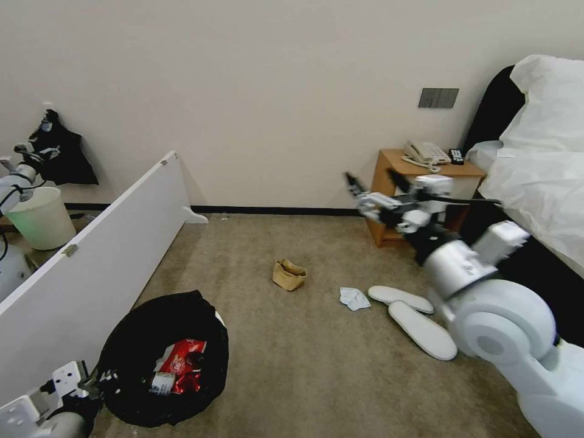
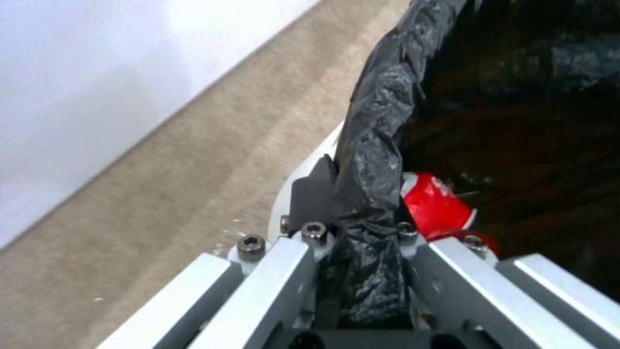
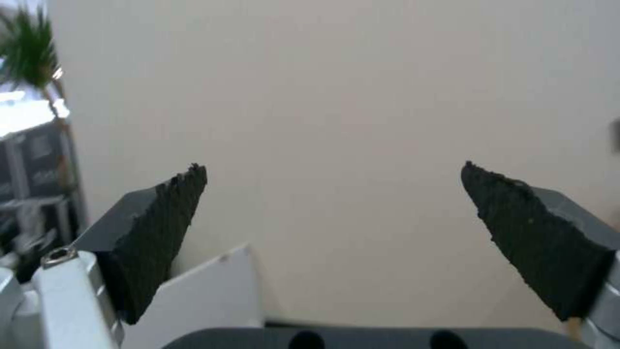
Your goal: Pick up the trash bin, then pick up the garbage from the floor and place it into the trash bin.
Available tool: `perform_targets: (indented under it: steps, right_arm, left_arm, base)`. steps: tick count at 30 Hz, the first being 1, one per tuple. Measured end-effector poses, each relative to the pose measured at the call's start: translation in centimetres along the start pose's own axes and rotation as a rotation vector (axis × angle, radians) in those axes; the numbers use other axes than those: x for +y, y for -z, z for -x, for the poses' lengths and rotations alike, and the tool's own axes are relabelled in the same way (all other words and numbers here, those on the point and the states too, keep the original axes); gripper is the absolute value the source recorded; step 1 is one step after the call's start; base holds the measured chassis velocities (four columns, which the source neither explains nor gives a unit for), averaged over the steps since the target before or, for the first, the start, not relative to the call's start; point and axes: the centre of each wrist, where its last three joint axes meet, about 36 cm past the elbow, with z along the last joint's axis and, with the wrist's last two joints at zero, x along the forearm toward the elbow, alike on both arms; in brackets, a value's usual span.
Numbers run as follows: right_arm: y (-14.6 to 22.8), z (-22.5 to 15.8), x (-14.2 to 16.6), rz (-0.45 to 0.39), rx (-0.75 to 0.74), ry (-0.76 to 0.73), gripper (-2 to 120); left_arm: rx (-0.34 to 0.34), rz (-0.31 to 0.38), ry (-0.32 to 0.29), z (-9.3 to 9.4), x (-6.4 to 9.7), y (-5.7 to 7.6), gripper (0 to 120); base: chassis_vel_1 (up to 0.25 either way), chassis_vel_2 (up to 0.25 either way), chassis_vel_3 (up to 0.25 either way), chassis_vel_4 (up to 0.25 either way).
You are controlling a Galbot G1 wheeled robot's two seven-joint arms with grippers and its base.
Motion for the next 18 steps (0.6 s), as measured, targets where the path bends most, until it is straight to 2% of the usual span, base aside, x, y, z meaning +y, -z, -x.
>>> perform_targets:
  steps: [2, 4, 5, 7, 13, 18]
  right_arm:
    - [-0.2, -0.6, -0.4, -0.031, -0.027, -0.021, 100]
    - [-0.7, -2.1, -1.3, -0.129, -0.087, -0.065, 100]
    - [-0.7, -2.1, -1.3, -0.129, -0.087, -0.065, 100]
    - [-1.1, -3.6, -1.6, -0.187, -0.105, -0.098, 100]
    - [-2.6, -7.2, -2.0, -0.262, -0.088, -0.17, 100]
    - [-3.7, -9.1, -1.6, -0.285, -0.073, -0.196, 100]
  left_arm:
    - [-0.007, 0.001, -0.003, -0.2, -0.2, 0.1, 2]
    - [-0.013, -0.001, -0.01, -0.7, -0.5, 0.1, 2]
    - [-0.013, -0.001, -0.01, -0.7, -0.5, 0.1, 2]
    - [-0.01, 0.0, -0.018, -0.8, -0.9, 0.0, 2]
    - [0.001, 0.005, -0.04, -0.7, -1.6, -0.5, 2]
    - [0.006, 0.013, -0.052, -0.6, -2.1, -0.9, 2]
  base:
    - [0.0, 0.0, 0.0, 0.0]
    - [0.0, 0.0, 0.0, 0.0]
    - [0.0, 0.0, 0.0, 0.0]
    - [0.0, 0.0, 0.0, 0.0]
    - [0.0, 0.0, 0.0, 0.0]
    - [0.0, 0.0, 0.0, 0.0]
